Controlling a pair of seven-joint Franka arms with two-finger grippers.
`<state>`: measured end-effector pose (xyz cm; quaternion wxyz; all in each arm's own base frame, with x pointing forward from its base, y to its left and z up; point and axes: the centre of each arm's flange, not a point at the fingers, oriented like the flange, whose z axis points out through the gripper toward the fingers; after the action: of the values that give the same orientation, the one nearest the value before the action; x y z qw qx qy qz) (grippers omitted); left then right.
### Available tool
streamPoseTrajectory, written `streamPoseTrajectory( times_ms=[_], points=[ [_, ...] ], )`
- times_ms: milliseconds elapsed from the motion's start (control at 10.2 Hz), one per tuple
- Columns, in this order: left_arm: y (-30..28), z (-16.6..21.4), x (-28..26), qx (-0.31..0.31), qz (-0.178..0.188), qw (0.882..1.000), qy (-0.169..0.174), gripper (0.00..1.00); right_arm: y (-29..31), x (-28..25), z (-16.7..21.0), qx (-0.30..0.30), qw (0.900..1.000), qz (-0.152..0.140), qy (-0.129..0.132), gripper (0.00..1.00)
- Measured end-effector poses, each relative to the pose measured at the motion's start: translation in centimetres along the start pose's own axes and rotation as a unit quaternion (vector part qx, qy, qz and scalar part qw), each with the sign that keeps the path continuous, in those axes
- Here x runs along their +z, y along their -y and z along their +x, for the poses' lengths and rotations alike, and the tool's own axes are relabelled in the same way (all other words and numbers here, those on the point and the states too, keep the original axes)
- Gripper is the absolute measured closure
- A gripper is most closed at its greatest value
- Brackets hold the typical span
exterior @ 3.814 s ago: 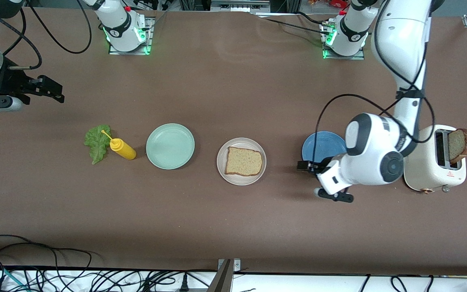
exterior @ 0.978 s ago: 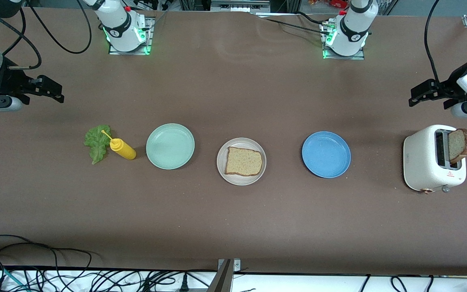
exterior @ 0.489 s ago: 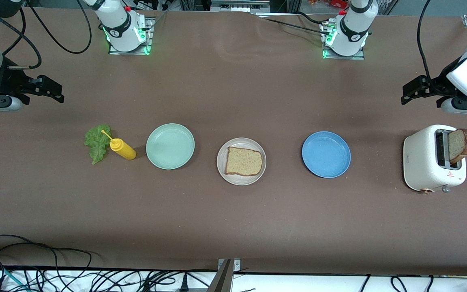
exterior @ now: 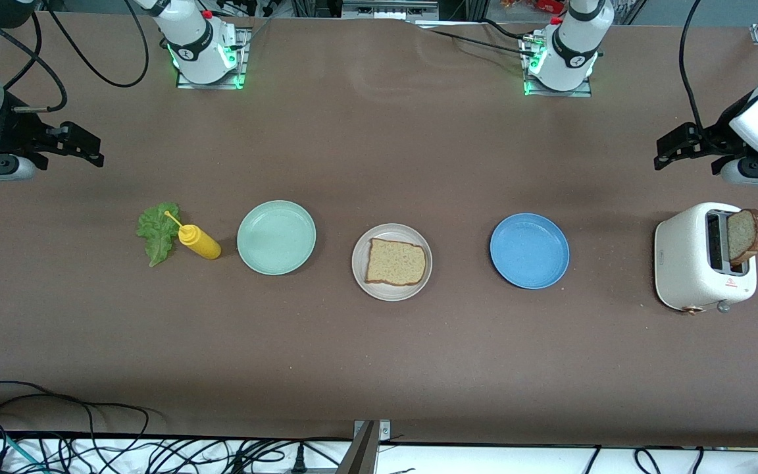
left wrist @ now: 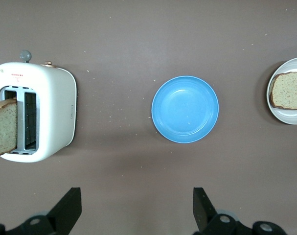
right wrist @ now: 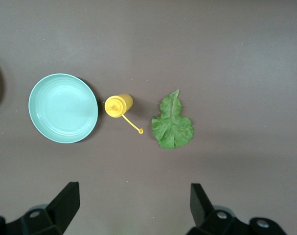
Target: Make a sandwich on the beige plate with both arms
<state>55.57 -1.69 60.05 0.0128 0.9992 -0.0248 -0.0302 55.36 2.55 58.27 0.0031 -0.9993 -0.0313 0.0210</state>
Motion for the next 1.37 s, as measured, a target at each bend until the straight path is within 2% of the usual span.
streamPoseTrajectory(
  times_ms=[587, 1369],
  points=[
    [2.9, -0.1, 0.0, -0.025, 0.001, 1.0, 0.0, 0.0, 0.0, 0.0, 0.0, 0.0, 1.0, 0.0, 0.0, 0.0],
    [2.9, 0.0, 0.1, -0.026, 0.001, 1.0, 0.0, 0.0, 0.0, 0.0, 0.0, 0.0, 1.0, 0.0, 0.0, 0.0]
  ],
)
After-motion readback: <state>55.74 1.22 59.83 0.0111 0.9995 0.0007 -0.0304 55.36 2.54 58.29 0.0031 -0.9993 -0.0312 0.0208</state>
